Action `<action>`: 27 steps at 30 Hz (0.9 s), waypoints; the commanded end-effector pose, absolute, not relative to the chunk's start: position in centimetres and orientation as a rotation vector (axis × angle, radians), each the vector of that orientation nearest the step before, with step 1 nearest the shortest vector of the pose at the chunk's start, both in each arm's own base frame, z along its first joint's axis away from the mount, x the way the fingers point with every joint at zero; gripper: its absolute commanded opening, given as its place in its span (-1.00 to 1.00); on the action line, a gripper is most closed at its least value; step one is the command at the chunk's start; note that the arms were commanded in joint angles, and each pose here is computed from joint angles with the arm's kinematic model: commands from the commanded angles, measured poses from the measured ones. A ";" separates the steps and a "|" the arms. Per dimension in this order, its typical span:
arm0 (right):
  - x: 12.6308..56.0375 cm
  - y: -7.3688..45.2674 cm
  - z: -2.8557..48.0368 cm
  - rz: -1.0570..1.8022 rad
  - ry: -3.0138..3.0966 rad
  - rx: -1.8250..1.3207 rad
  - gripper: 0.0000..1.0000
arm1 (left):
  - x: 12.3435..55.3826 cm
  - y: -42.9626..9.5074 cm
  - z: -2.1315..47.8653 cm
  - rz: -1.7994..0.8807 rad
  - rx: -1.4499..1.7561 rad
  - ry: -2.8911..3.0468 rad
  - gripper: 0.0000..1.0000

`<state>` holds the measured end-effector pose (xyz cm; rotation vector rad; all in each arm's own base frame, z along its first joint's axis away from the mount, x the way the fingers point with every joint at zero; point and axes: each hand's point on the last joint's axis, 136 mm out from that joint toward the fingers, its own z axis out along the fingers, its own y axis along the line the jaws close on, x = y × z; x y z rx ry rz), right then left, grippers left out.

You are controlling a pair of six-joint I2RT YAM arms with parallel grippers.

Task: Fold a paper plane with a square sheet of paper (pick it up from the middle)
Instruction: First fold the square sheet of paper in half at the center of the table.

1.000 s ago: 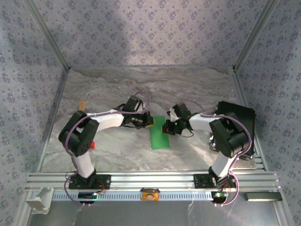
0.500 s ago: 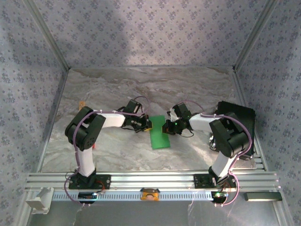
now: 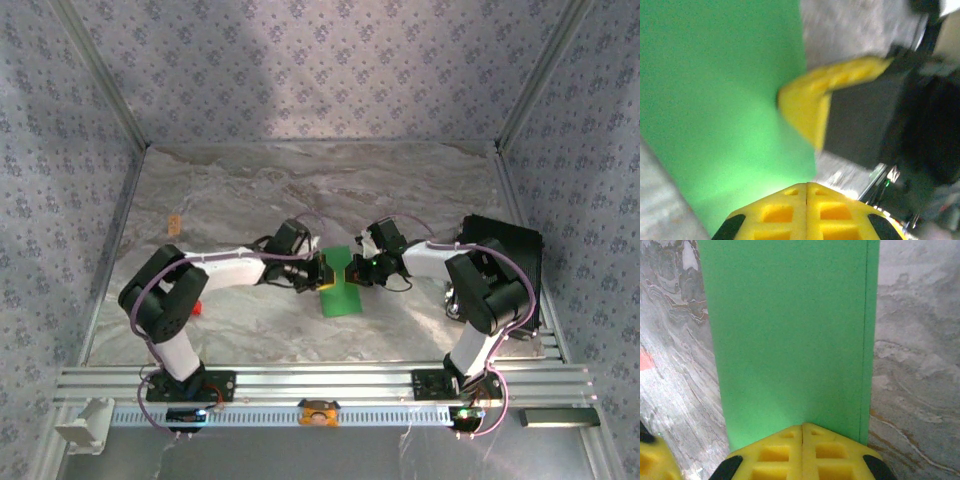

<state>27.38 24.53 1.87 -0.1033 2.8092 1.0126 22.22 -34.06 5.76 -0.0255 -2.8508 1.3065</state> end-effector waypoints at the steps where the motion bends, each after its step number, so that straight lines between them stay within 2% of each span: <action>1: 25.5 22.3 -0.7 0.868 2.926 -0.022 -1.00 | 20.2 -33.5 5.0 1.295 0.002 -2.797 -0.95; 18: 25.3 22.2 -0.8 0.856 2.931 -0.017 -1.00 | 18.2 -33.8 4.2 1.273 -0.142 -2.765 -0.94; 27: 25.2 22.0 -1.1 0.845 2.937 -0.009 -1.00 | 16.7 -32.0 1.9 1.111 -0.170 -2.789 -0.94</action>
